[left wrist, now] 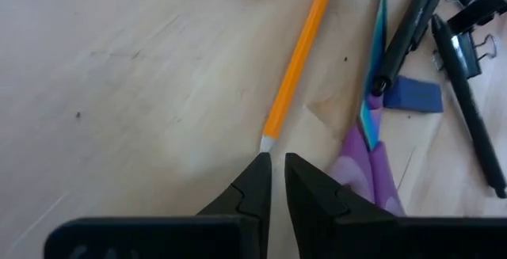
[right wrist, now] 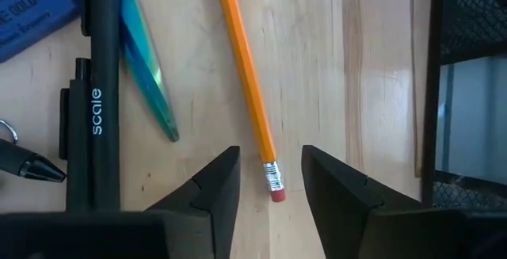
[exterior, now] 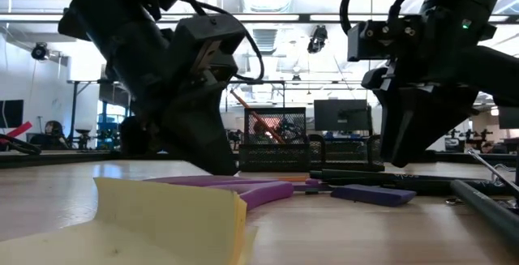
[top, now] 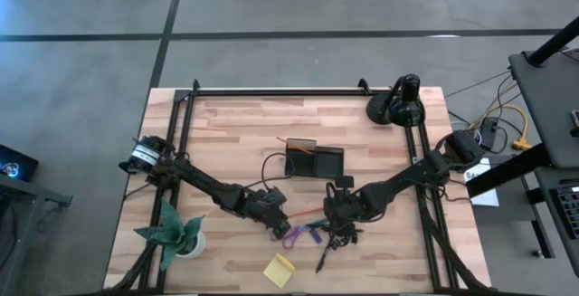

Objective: Pick and place office supplies into organizer
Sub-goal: Put the yellow pencil into the black desk organizer

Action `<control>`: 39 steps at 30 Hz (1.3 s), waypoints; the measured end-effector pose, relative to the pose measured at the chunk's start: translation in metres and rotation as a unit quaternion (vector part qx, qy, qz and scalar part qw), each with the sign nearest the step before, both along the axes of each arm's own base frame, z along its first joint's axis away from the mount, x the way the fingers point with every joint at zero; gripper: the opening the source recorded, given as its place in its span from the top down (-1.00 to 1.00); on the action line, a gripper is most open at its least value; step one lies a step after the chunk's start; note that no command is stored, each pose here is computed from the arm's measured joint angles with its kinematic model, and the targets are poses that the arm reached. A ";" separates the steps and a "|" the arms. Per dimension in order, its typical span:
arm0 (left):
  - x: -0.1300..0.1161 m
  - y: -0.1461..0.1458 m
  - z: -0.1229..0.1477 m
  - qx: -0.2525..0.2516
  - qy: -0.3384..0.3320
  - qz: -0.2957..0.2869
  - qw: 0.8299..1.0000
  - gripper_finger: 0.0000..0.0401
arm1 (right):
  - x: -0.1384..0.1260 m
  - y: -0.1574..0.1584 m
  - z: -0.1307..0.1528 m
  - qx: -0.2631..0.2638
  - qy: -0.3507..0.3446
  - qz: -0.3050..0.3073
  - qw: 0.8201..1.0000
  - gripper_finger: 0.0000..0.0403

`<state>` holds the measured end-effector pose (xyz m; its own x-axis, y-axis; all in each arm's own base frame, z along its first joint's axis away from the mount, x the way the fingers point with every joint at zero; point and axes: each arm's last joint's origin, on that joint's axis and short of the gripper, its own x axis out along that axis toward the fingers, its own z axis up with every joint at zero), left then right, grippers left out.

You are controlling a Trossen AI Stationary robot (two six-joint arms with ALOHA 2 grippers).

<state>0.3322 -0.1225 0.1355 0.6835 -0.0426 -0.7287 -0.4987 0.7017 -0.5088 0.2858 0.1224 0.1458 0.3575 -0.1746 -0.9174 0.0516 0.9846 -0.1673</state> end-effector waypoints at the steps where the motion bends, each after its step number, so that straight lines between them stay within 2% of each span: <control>1: 0.001 0.000 0.001 0.000 -0.003 0.001 1.000 0.88 | 0.000 0.000 0.000 0.000 0.000 0.000 1.000 0.36; 18: 0.003 0.006 -0.006 0.014 0.004 0.019 1.000 0.88 | 0.000 0.000 0.000 -0.001 -0.001 0.000 1.000 0.37; 26: 0.005 0.005 -0.002 0.003 -0.002 0.012 1.000 0.88 | 0.000 -0.001 0.000 -0.012 -0.006 -0.004 1.000 0.34; 31: 0.010 0.001 0.008 -0.018 -0.036 0.000 0.999 0.88 | 0.001 -0.002 0.000 -0.012 -0.005 -0.005 1.000 0.33; 39: 0.006 -0.002 0.002 -0.026 -0.017 -0.013 0.999 0.88 | 0.001 -0.004 0.000 -0.012 -0.005 -0.008 1.000 0.35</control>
